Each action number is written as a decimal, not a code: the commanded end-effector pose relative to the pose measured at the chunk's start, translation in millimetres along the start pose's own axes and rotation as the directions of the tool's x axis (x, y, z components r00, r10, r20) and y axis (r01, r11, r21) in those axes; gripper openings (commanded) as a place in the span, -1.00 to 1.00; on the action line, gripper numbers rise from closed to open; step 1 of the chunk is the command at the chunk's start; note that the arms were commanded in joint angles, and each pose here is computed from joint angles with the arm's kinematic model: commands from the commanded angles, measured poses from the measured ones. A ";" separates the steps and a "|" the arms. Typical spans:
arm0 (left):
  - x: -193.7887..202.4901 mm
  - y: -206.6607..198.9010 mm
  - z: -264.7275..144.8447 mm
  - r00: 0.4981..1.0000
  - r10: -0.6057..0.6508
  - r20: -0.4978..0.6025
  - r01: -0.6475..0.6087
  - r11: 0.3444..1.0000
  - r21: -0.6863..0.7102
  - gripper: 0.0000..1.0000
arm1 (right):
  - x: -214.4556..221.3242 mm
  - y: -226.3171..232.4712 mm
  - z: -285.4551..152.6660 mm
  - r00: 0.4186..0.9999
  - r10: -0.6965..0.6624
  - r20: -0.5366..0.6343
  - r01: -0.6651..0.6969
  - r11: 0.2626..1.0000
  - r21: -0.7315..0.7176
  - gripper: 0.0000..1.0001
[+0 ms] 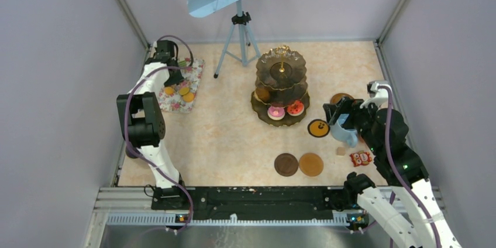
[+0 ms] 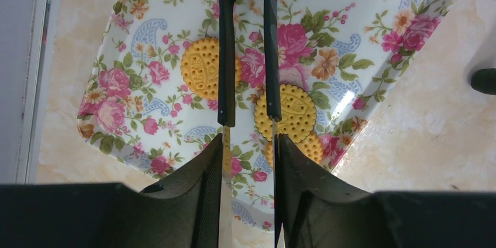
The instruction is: Serve the afternoon tea
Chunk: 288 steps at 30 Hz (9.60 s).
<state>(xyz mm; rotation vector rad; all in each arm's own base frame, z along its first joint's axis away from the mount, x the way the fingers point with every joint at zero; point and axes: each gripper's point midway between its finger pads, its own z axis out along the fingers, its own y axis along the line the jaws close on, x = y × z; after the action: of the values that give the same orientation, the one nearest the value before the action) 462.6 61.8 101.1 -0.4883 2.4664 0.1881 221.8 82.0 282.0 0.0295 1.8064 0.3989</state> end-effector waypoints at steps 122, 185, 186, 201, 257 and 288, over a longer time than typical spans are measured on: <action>164.7 -264.5 -339.7 0.681 0.512 0.524 -0.701 0.248 0.669 -0.08 | -24.3 0.3 -11.2 0.998 -0.002 0.061 0.001 1.000 0.018 0.87; -126.4 3.1 43.3 0.949 -0.271 0.161 0.220 0.935 0.278 -0.12 | -7.5 5.5 13.6 1.000 -0.010 -0.002 0.010 1.000 -0.002 0.87; -123.6 1.0 46.2 0.954 -0.263 0.144 0.215 0.935 0.282 -0.13 | -7.5 5.9 13.3 1.000 -0.007 -0.001 0.007 1.000 -0.004 0.87; -66.3 -0.4 28.8 0.988 -0.154 -0.001 0.148 0.948 0.281 -0.19 | -6.9 10.0 8.1 1.000 0.021 0.006 -0.021 0.999 -0.029 0.87; -30.8 -78.4 -18.8 0.978 -0.146 0.151 0.143 0.989 0.028 0.28 | 1.9 5.0 4.4 1.000 0.021 0.003 -0.021 1.000 -0.019 0.87; -26.3 -41.0 -74.2 0.986 -0.033 0.161 0.031 0.999 0.015 -0.41 | -8.4 4.2 -1.4 1.000 0.016 0.026 -0.016 1.000 -0.010 0.88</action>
<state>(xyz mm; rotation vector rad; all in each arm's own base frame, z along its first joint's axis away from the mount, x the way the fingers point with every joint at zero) 485.4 10.8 106.0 -0.5717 2.3875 0.2231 223.8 85.2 274.5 0.0466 1.8287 0.4170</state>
